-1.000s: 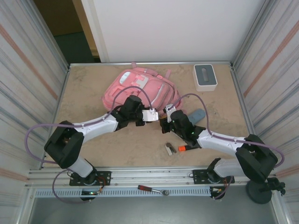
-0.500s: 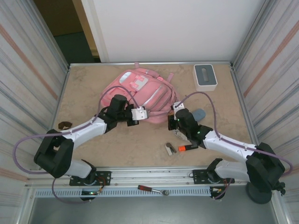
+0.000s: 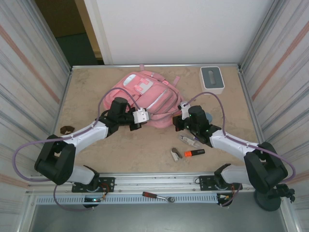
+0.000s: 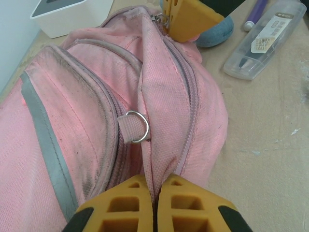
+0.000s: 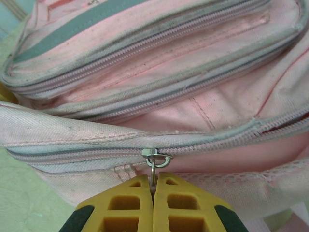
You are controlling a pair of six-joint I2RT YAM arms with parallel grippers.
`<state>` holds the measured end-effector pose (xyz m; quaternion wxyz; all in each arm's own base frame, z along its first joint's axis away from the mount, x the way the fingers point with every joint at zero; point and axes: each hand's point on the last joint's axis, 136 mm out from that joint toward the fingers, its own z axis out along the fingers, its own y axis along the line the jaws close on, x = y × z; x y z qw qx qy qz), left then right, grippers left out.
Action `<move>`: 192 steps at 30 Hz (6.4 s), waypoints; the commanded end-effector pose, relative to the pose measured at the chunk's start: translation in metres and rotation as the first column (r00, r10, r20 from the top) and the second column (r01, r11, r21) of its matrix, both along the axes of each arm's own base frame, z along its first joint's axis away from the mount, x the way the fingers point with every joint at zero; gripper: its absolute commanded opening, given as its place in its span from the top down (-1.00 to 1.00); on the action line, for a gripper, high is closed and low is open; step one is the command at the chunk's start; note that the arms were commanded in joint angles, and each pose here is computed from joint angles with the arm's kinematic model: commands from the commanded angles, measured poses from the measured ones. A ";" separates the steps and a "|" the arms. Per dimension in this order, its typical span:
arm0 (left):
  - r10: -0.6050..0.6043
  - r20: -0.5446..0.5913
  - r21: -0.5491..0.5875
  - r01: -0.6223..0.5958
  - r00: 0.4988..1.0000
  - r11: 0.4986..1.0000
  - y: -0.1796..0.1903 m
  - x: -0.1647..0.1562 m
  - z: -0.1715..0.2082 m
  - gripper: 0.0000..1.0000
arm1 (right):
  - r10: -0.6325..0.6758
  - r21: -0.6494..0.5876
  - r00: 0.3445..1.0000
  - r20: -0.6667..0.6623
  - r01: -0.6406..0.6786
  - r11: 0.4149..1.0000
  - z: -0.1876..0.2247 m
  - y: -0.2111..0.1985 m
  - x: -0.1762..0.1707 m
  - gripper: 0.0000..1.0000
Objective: Pack the student bag
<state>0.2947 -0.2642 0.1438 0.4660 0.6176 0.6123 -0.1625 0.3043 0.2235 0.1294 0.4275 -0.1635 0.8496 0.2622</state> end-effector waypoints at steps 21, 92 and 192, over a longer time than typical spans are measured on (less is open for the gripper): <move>0.180 0.074 -0.051 -0.176 0.981 0.983 0.054 0.023 0.030 1.00 | -0.263 -0.117 0.965 -0.009 0.260 0.958 -0.021 -0.065 0.020 1.00; 0.066 -0.201 0.012 -0.065 0.977 0.998 -0.014 -0.028 0.004 1.00 | -0.015 -0.022 1.000 -0.008 0.015 1.000 0.027 0.038 -0.008 1.00; 0.968 -0.093 0.270 -0.929 0.235 0.252 0.081 0.035 -0.076 0.18 | -0.144 0.080 0.936 -0.322 0.178 0.981 -0.064 0.065 0.041 0.02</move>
